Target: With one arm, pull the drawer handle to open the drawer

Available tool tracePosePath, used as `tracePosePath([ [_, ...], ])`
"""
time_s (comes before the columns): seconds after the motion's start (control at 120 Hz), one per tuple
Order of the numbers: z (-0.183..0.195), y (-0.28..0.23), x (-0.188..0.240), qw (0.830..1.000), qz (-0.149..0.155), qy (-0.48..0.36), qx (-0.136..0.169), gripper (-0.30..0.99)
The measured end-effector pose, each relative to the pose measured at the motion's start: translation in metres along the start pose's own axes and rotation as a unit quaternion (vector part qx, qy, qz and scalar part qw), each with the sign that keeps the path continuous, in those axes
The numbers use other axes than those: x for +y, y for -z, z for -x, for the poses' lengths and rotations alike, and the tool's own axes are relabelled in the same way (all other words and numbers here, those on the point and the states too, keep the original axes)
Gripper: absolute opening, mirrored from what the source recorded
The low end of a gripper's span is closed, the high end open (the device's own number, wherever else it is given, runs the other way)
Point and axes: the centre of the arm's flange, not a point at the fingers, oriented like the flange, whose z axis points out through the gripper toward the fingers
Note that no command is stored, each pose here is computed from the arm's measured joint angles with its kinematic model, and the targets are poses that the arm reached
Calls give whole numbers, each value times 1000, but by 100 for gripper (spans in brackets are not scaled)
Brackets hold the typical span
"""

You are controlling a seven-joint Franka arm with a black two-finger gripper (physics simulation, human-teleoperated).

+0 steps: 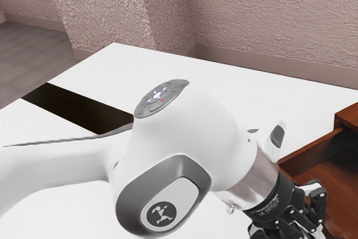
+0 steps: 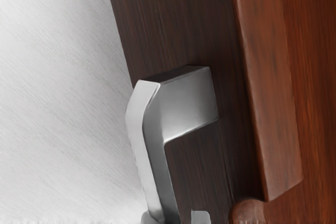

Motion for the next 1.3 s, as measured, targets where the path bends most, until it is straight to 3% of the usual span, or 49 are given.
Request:
tracePosePath([
  [0.7,0,11,-25,1000,18,8,1,-8],
  [1.183,-16,29,-37,999,41,19,9,16],
  [1.3,-32,43,-38,999,37,31,11,35],
])
